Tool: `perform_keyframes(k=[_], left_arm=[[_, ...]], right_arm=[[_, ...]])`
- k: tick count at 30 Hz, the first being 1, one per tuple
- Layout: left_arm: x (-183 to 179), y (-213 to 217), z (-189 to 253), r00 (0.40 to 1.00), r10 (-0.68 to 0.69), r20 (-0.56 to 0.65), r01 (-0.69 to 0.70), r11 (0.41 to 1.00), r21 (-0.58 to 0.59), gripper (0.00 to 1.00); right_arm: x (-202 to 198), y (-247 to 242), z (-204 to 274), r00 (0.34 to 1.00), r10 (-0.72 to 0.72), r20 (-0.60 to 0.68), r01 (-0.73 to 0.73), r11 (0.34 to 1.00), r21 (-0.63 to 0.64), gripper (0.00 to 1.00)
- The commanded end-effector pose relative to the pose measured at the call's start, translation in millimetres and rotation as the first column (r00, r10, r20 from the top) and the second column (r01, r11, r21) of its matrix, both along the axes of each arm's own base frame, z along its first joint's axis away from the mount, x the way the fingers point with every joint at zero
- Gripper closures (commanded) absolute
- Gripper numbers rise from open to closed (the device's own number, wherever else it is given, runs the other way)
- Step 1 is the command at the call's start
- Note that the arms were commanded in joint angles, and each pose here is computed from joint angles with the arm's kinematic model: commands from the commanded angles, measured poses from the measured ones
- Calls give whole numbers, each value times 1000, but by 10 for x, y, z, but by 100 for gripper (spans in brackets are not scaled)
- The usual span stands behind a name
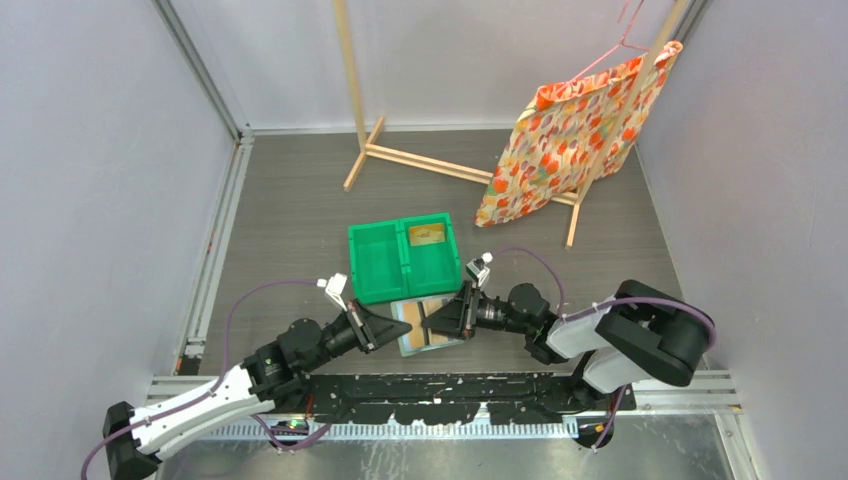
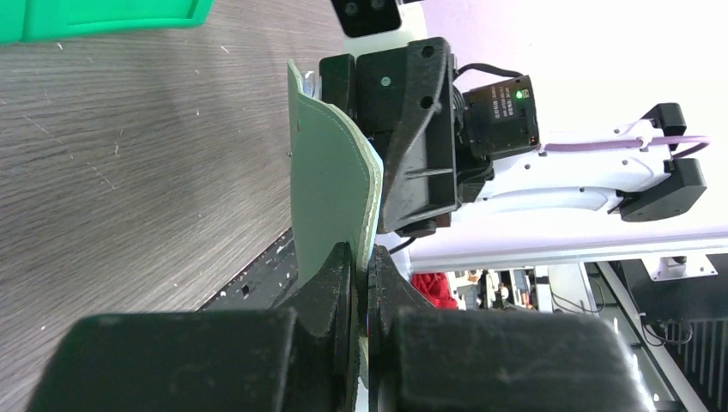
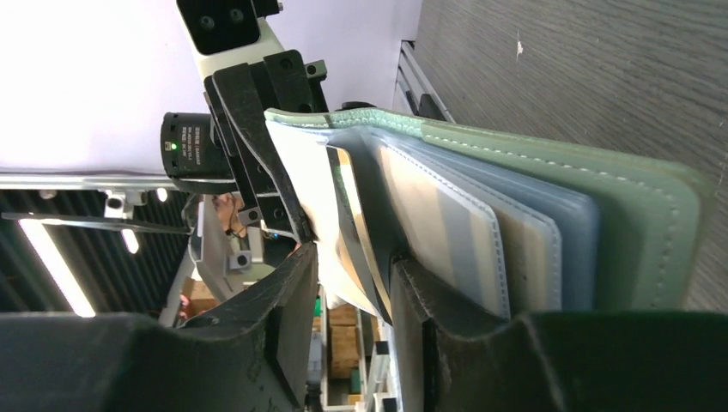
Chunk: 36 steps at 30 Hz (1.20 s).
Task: Take the credit cards out of the card holder
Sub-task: Remove the credit card from the card holder.
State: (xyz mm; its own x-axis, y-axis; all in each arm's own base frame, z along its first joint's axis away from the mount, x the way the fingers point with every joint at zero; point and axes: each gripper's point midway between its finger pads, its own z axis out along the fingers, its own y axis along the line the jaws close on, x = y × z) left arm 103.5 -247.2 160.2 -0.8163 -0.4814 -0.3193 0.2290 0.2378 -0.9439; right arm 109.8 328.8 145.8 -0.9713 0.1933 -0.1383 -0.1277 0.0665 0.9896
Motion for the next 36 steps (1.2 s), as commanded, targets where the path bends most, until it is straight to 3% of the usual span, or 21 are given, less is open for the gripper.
perform_keyframes(k=[1,5,15,17,20,25,29,33,36], left_arm=[[-73,-5,643,993,-27,111,47,982,-184,99],[-73,74,651,993,-5,119,27,983,-180,100],[-73,132,500,996,8,86,6,986,-167,100],[-70,125,494,996,7,86,7,987,-162,99],[-65,106,472,997,4,83,9,988,-155,99],[-62,77,460,997,-2,81,14,988,-154,99],[-54,62,458,997,-2,80,15,988,-152,99],[-48,58,428,997,-2,74,12,989,-145,99],[-45,75,405,998,4,66,5,990,-138,99]], right_arm=[[1,-17,309,1000,-7,30,3,990,144,61],[35,-89,363,998,-37,41,30,987,160,63],[-15,-71,599,996,3,87,-22,976,214,85],[-20,-66,635,996,7,94,-28,975,222,86],[-37,-50,648,995,25,96,-46,974,223,79],[-52,-19,677,993,46,107,-70,972,226,78],[-66,-5,683,992,61,112,-85,971,225,85],[-63,-17,648,993,55,109,-77,973,218,99],[-42,-62,557,995,26,93,-44,979,201,99]])
